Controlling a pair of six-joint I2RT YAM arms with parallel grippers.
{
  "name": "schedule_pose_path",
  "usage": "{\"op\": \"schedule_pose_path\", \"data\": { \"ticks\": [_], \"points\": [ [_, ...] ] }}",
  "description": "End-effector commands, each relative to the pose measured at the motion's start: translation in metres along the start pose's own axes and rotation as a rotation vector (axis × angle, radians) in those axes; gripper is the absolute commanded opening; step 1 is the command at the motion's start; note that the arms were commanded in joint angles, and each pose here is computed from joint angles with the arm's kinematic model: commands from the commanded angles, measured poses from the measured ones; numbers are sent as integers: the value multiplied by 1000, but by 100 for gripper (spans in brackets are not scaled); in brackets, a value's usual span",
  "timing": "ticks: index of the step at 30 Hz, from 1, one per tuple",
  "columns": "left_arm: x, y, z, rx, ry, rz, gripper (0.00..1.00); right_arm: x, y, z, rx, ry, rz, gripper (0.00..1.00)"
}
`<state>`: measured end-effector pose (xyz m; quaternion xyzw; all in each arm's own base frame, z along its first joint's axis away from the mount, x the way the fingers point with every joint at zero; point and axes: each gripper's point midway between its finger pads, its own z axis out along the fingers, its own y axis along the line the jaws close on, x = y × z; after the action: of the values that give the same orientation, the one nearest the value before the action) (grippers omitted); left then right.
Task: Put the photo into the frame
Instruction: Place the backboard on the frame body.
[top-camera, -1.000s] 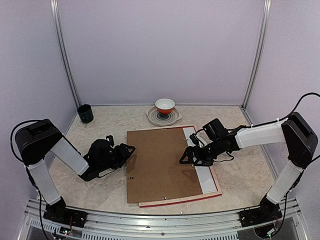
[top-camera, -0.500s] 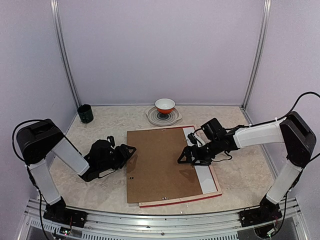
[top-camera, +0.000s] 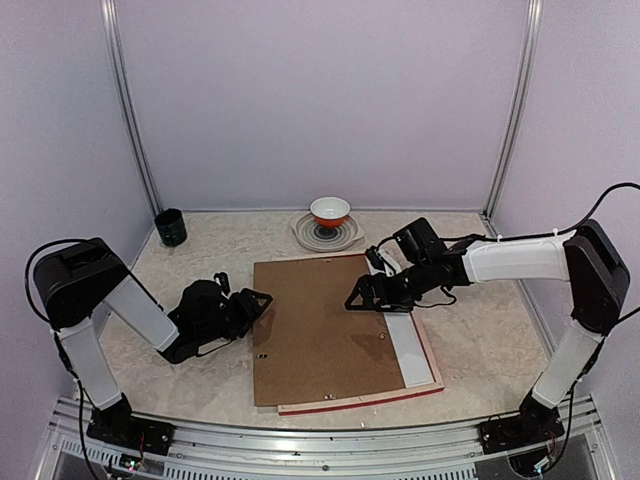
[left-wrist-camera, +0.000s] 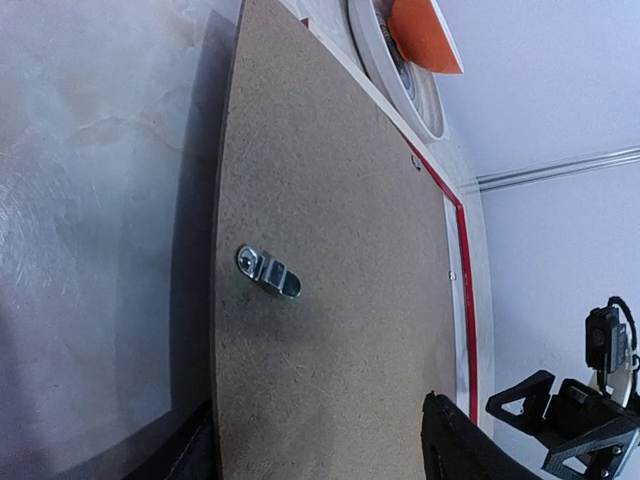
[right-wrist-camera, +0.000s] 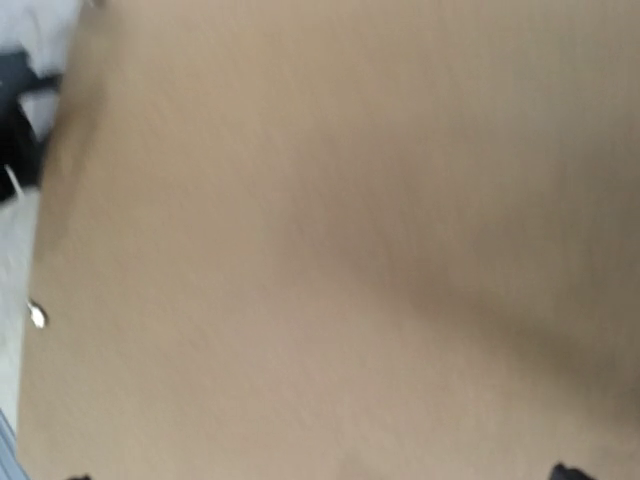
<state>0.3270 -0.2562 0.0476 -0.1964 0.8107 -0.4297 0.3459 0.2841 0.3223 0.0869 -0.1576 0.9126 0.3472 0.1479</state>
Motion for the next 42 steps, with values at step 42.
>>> {"op": "schedule_pose_path", "data": {
  "ticks": [42],
  "points": [
    [4,0,0,13,7,2,64,-125,-85,47,267,-136,31,99]
  ]
}}
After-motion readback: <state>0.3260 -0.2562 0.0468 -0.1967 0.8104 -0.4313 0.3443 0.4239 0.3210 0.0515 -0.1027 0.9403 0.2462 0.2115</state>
